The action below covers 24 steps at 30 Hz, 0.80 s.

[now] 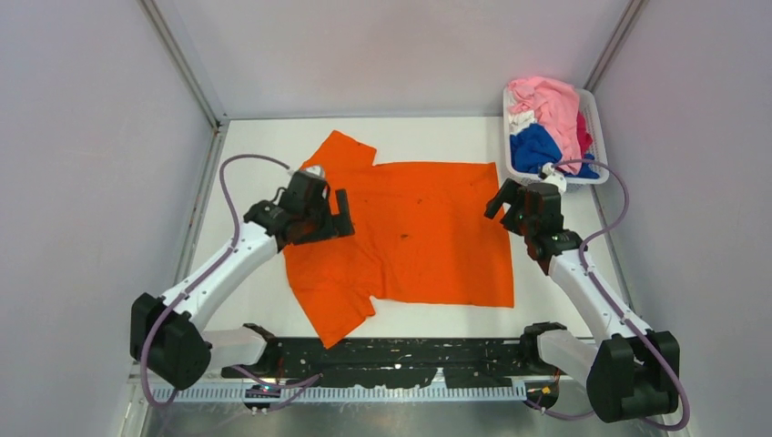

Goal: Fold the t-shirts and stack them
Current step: Flatten out the tshirt, then grab the side of the flattened tshirt closest away from the robot with both arms

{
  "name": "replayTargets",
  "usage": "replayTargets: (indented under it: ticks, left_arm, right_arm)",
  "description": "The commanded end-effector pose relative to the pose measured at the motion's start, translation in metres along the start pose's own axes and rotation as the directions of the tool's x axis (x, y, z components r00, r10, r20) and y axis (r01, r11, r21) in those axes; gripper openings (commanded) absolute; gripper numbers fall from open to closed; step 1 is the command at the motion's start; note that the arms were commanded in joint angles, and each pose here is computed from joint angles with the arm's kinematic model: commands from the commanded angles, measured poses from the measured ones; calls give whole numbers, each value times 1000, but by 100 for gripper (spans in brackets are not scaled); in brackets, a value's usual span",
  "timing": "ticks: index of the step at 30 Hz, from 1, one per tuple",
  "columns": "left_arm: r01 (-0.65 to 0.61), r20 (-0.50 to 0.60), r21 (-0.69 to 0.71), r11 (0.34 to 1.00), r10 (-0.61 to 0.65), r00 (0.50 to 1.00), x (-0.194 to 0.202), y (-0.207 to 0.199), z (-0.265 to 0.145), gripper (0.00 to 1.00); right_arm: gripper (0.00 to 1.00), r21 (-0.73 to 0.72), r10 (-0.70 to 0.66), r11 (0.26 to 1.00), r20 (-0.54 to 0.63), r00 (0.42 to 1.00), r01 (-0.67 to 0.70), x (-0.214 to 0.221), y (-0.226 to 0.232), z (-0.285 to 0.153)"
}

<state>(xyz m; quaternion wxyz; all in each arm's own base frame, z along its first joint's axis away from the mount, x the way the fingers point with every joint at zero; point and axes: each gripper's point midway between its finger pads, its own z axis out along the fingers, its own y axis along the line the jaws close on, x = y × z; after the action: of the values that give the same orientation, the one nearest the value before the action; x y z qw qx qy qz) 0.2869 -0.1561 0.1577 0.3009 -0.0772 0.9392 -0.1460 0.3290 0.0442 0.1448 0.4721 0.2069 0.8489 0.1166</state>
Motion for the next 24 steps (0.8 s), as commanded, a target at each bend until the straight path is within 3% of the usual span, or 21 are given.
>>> replayTargets:
  ticks: [1,5,11,17,24]
  left_arm:
    - [-54,-68,-177,983,43,997,65,35,-13,99]
    - [-95,-179,-174,980,63,982,130,53,-25,98]
    - [-166,-320,-35,985,147,936,203,40,-38,86]
    - [-257,-404,2,966,236,884,242,43,-49,69]
    - [-289,-455,-53,956,235,859,260,60,-41,56]
  right_arm:
    - [95,102,46,994,0,999,-46,10,-24,-4]
    - [95,150,44,988,-10,999,-42,16,-35,-7]
    - [95,179,54,983,-21,998,-50,23,-43,-6]
    - [96,188,52,981,-10,999,-50,22,-45,-8]
    - [96,207,57,977,16,998,-59,23,-52,-14]
